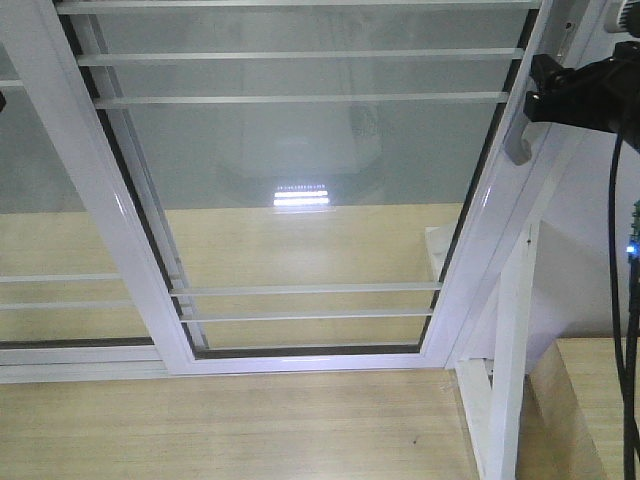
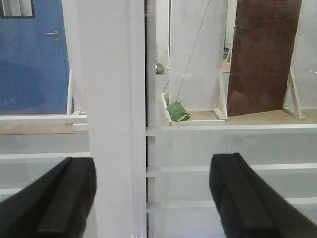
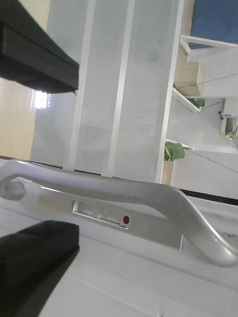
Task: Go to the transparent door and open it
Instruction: 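Raise the right gripper and close it around the silver door handle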
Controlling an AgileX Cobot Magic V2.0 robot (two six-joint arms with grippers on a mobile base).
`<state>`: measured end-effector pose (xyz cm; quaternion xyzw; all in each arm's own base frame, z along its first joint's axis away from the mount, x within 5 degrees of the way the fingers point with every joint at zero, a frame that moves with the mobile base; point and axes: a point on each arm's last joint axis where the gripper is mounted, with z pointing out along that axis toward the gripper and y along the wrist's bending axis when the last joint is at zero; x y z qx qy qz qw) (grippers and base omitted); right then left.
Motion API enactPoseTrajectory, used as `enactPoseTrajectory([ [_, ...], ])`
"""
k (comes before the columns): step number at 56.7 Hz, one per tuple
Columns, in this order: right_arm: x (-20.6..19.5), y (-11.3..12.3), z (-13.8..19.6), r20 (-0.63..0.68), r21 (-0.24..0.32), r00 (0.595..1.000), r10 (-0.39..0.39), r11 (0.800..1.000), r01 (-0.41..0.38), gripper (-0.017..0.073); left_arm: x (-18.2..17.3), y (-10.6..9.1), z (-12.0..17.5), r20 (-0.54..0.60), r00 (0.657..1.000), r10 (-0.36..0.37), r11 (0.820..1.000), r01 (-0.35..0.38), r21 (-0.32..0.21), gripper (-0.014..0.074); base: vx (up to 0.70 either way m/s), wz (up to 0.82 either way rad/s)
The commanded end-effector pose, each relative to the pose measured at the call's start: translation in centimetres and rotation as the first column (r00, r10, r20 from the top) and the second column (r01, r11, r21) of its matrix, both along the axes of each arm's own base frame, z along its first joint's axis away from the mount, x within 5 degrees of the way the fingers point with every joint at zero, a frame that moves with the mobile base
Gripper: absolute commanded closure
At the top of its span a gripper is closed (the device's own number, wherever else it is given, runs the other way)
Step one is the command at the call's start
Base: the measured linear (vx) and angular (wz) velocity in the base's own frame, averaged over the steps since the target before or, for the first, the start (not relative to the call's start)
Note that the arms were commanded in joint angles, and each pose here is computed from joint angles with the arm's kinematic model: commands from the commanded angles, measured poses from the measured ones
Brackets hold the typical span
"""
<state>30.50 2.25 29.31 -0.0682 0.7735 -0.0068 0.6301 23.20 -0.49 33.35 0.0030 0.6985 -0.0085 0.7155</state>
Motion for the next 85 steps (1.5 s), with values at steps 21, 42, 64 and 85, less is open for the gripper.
enactPoseTrajectory([
  [21, 3.9, -2.2, -0.2, 0.212, 0.039, 0.974, -0.083, 0.996, 0.076, -0.0014, -0.2, -0.1, 2.3, 0.138, 0.99, -0.001, 1.0, 0.003, -0.016, 0.0018, 0.0, 0.0],
  [42, 7.7, -2.5, -0.3, 0.201, 0.042, 0.977, -0.067, 0.997, 0.06, -0.0013, -0.2, -0.1, 2.3, 0.138, 0.99, -0.001, 1.0, 0.003, -0.016, 0.0018, 0.0, 0.0],
  [64, 11.1, -2.5, -1.9, 0.183, 0.06, 0.981, -0.071, 0.996, 0.061, 0.0068, -0.2, -0.1, 2.3, 0.138, 0.99, -0.001, 1.0, 0.003, -0.016, 0.0018, 0.0, 0.0],
  [85, 12.0, -2.4, -2.0, 0.196, 0.039, 0.979, -0.053, 0.998, 0.046, 0.0363, -0.2, -0.1, 2.3, 0.137, 0.991, -0.001, 1.0, 0.003, -0.016, 0.0018, 0.0, 0.0],
])
